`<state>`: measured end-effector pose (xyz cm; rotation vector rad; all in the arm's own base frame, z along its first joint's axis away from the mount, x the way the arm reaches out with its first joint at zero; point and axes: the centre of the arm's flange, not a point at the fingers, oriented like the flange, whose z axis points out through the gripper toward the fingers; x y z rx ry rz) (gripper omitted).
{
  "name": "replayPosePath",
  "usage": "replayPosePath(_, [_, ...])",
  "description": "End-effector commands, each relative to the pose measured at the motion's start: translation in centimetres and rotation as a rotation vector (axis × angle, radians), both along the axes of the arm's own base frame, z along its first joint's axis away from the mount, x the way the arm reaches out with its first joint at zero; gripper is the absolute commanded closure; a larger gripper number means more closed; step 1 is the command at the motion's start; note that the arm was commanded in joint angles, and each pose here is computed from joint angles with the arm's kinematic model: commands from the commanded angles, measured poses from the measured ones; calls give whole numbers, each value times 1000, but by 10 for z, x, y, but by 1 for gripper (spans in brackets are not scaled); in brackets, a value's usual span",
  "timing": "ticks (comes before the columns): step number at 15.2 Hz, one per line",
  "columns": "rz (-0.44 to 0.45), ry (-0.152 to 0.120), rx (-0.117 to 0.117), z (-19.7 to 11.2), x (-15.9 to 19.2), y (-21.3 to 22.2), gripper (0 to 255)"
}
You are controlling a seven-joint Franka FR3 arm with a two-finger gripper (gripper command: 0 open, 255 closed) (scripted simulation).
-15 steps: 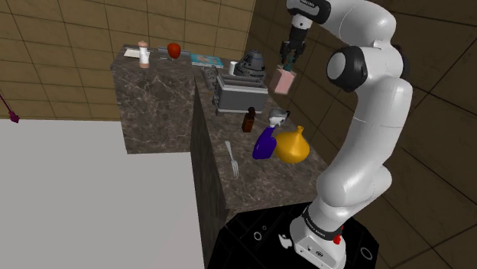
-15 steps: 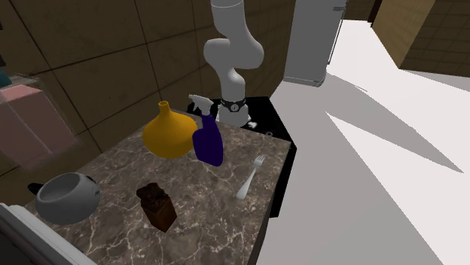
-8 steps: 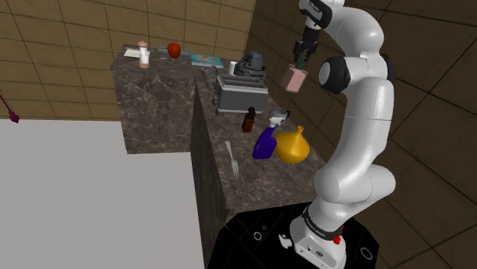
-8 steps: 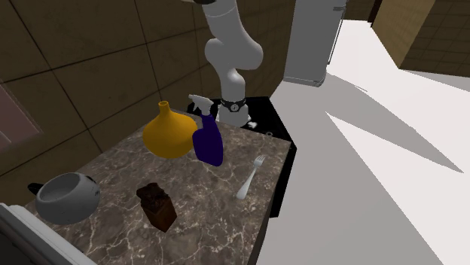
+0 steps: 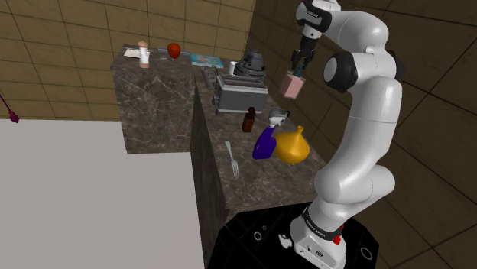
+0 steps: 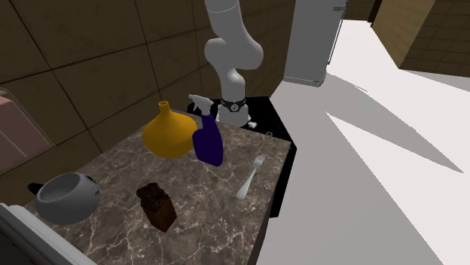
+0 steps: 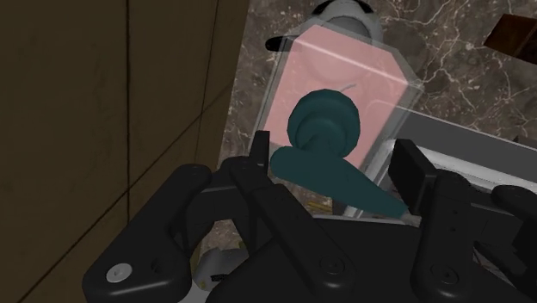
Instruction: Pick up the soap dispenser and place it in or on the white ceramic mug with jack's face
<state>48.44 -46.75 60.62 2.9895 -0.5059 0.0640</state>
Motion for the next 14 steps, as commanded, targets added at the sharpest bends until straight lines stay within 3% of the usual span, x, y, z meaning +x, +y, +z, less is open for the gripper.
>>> replayPosePath(1, [0, 0, -1, -10, 0, 0, 255])
replayPosePath(14, [0, 0, -1, -78, 0, 0, 255])
